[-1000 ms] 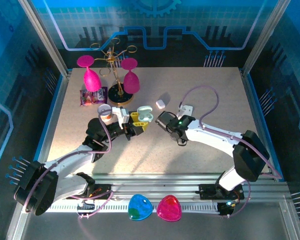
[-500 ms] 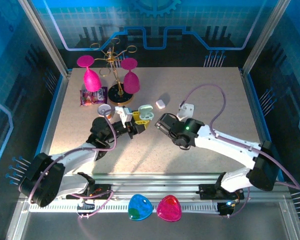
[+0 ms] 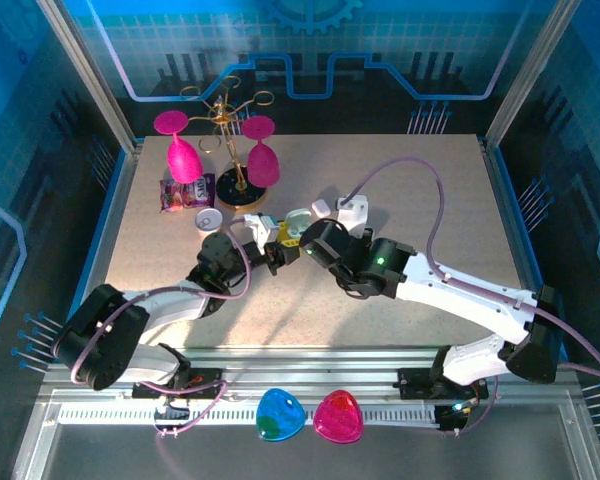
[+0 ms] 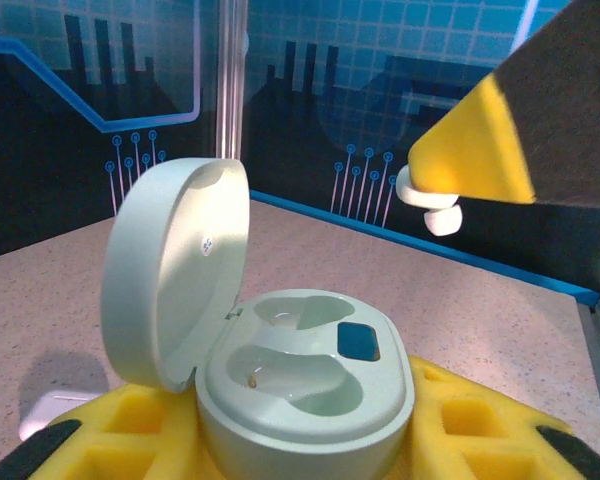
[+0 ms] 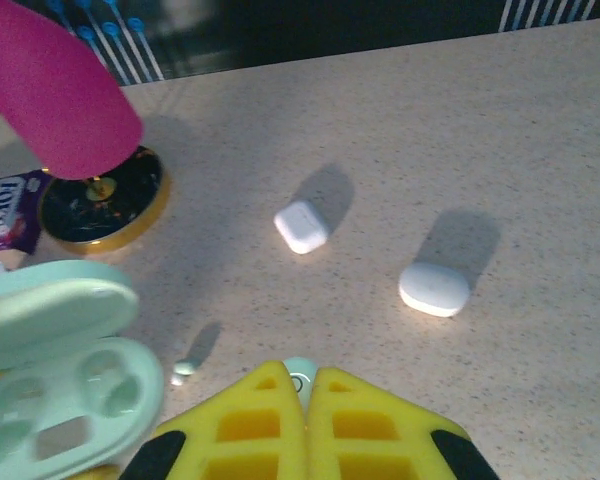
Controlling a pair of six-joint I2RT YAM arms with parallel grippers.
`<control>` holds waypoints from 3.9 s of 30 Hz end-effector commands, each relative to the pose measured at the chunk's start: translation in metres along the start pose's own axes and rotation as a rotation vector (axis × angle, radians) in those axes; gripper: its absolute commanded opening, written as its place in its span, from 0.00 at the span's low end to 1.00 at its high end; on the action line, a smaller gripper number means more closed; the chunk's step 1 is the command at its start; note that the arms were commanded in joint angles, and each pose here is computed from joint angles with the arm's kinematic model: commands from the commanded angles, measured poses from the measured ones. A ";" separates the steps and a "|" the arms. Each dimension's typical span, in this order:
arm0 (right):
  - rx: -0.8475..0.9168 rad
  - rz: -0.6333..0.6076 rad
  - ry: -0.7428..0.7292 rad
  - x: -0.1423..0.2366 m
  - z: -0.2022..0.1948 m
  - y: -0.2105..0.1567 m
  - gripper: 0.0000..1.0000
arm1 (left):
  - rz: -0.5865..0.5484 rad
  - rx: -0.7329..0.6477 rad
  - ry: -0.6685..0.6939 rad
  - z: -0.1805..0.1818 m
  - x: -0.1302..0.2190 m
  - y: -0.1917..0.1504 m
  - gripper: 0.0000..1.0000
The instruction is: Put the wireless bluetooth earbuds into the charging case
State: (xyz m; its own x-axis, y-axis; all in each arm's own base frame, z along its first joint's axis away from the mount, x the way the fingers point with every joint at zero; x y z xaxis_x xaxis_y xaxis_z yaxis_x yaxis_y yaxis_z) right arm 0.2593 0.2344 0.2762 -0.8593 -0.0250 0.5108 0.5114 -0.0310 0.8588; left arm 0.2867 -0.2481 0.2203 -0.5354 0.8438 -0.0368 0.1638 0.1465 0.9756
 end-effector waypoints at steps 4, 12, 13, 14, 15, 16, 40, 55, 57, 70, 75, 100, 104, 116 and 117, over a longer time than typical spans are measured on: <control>-0.029 -0.034 0.133 0.010 0.032 0.021 0.04 | -0.052 -0.063 0.029 -0.002 -0.018 0.011 0.24; -0.014 -0.012 0.178 0.003 0.049 0.015 0.04 | -0.050 -0.060 0.005 -0.014 -0.028 0.010 0.24; -0.014 -0.007 0.179 0.001 0.050 0.014 0.04 | -0.051 -0.060 0.002 -0.016 -0.029 0.011 0.24; -0.014 -0.003 0.178 0.000 0.051 0.013 0.04 | -0.051 -0.060 -0.001 -0.017 -0.029 0.011 0.24; -0.014 0.004 0.181 -0.001 0.052 0.011 0.04 | -0.051 -0.058 -0.004 -0.018 -0.029 0.012 0.24; -0.015 0.009 0.187 -0.003 0.052 0.009 0.04 | -0.050 -0.058 -0.005 -0.019 -0.029 0.012 0.24; -0.049 0.065 0.146 -0.016 0.036 -0.013 0.04 | -0.095 -0.032 0.028 -0.019 -0.029 0.027 0.25; -0.049 0.108 0.211 -0.024 0.048 -0.020 0.09 | -0.106 -0.028 0.025 -0.019 -0.028 0.027 0.25; -0.053 0.119 0.234 -0.022 0.051 -0.022 0.11 | -0.106 -0.028 0.027 -0.019 -0.029 0.028 0.25; -0.058 -0.030 0.295 0.003 0.024 0.009 0.46 | -0.128 -0.004 0.043 -0.009 -0.017 0.032 0.26; -0.053 -0.084 0.353 0.009 0.005 0.014 0.51 | -0.146 0.012 0.055 -0.002 -0.005 0.034 0.26; -0.043 0.369 0.773 -0.151 0.070 -0.081 0.59 | -0.165 -0.043 0.027 -0.037 0.050 0.076 0.26; -0.015 0.459 0.827 -0.172 0.092 -0.099 0.59 | -0.156 -0.044 0.029 -0.038 0.051 0.074 0.26; 0.043 0.623 0.903 -0.213 0.124 -0.136 0.52 | -0.124 -0.042 0.027 -0.037 0.049 0.064 0.26; 0.045 0.633 0.908 -0.214 0.124 -0.139 0.51 | -0.122 -0.040 0.028 -0.037 0.049 0.063 0.26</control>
State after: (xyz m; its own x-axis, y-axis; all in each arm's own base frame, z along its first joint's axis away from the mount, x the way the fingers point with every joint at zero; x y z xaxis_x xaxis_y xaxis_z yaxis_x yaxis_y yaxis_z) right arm 0.3815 0.3600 0.0601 -0.1935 -0.7323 0.6529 0.8368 0.2242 0.4995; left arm 0.2439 -0.2136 0.2790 -0.5958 0.7924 -0.1307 0.0921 0.2291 0.9690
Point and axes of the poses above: each hand's point on the last joint's axis, 136 mm out from that joint toward the fingers, its own x axis back along the fingers, its own z axis along the line the jaws close on, y = z × x, the point moved 2 cm from there along x, back along the fingers, and after that the axes turned 7 degrees about x, right-handed, at the moved point
